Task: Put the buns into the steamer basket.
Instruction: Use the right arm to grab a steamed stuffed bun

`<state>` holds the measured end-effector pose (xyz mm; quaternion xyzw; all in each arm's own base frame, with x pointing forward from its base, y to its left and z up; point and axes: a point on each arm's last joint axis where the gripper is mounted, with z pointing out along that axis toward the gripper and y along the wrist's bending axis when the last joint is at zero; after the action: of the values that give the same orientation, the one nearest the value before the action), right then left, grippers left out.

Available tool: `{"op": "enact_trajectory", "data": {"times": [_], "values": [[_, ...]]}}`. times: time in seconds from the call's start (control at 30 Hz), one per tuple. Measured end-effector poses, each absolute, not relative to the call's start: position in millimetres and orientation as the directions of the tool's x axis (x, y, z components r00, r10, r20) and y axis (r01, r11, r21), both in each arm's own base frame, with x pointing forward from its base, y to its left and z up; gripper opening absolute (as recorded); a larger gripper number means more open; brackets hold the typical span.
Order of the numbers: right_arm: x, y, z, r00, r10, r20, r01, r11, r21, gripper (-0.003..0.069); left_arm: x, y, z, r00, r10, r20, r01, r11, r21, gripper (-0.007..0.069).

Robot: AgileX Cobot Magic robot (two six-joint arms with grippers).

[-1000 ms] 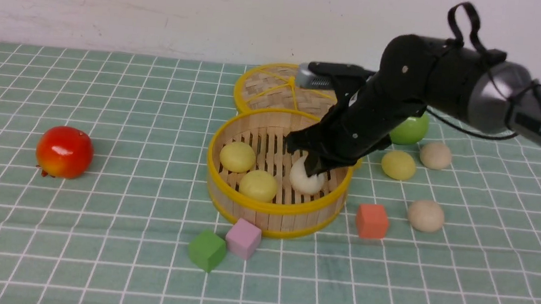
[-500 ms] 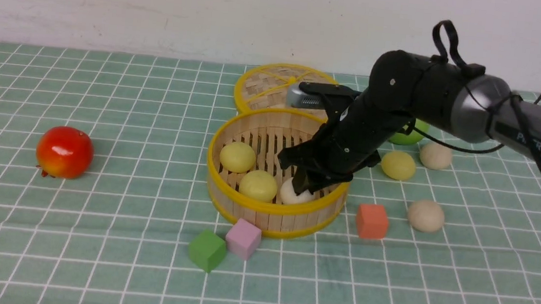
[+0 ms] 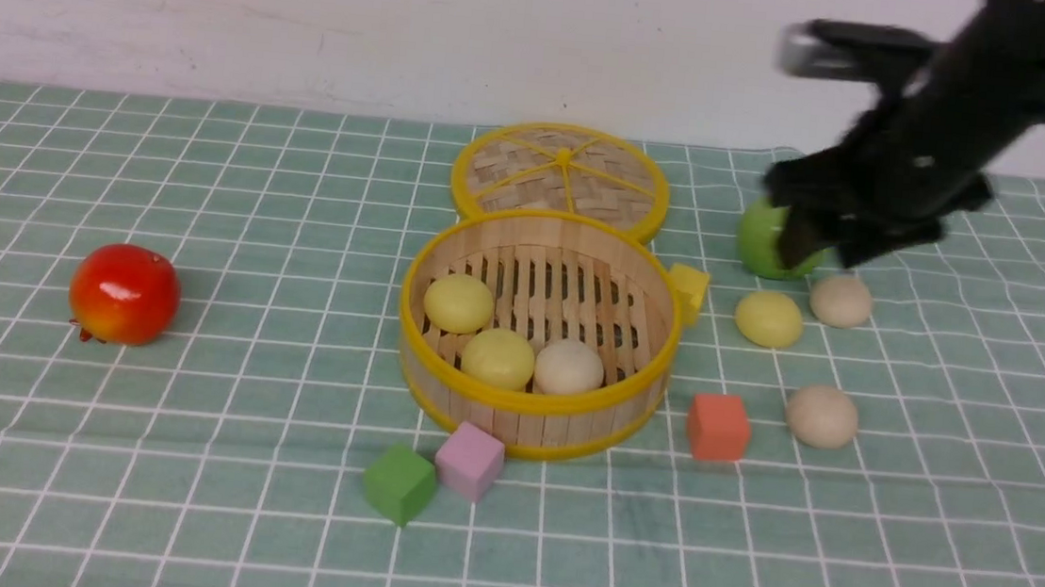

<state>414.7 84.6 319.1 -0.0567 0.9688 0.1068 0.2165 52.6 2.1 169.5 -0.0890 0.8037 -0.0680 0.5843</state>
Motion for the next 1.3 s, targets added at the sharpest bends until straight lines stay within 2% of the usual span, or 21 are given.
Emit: {"op": "enact_trajectory", "data": {"times": [0.07, 0.13, 0.2, 0.3, 0.4, 0.6, 0.77, 1.07, 1.3], "values": [[418, 61, 316, -0.908, 0.003, -0.420, -0.073, 0.983, 0.166, 0.0360, 53, 2, 170, -0.301, -0.223, -0.927, -0.064, 0.975, -0.213, 0.0197], [418, 52, 304, -0.916, 0.032, -0.399, -0.036, 0.986, 0.162, 0.0334, 53, 2, 170, -0.301, -0.223, -0.927, -0.064, 0.975, -0.213, 0.0199], [417, 52, 296, -0.922, 0.039, -0.384, -0.026, 0.986, 0.162, 0.0319, 53, 2, 170, -0.301, -0.223, -0.927, -0.064, 0.975, -0.213, 0.0200], [411, 54, 260, -0.941, 0.052, -0.335, -0.006, 0.986, 0.169, 0.0264, 53, 2, 170, -0.301, -0.223, -0.927, -0.064, 0.975, -0.213, 0.0200], [408, 53, 247, -0.942, 0.058, -0.332, 0.003, 0.986, 0.165, 0.0243, 53, 2, 170, -0.301, -0.223, -0.927, -0.064, 0.975, -0.213, 0.0201], [410, 53, 227, -0.945, 0.061, -0.322, 0.008, 0.986, 0.164, 0.0241, 53, 2, 170, -0.301, -0.223, -0.927, -0.064, 0.975, -0.213, 0.0205], [416, 58, 210, -0.952, 0.068, -0.299, 0.003, 0.978, 0.210, 0.0241, 53, 2, 170, -0.301, -0.223, -0.927, -0.064, 0.975, -0.213, 0.0209], [421, 60, 206, -0.940, 0.069, -0.333, -0.008, 0.974, 0.225, 0.0241, 53, 2, 170, -0.301, -0.223, -0.927, -0.064, 0.975, -0.213, 0.0218], [425, 60, 193, -0.947, 0.070, -0.313, -0.001, 0.975, 0.222, 0.0241, 53, 2, 170, -0.301, -0.223, -0.927, -0.064, 0.975, -0.213, 0.0221]]}}
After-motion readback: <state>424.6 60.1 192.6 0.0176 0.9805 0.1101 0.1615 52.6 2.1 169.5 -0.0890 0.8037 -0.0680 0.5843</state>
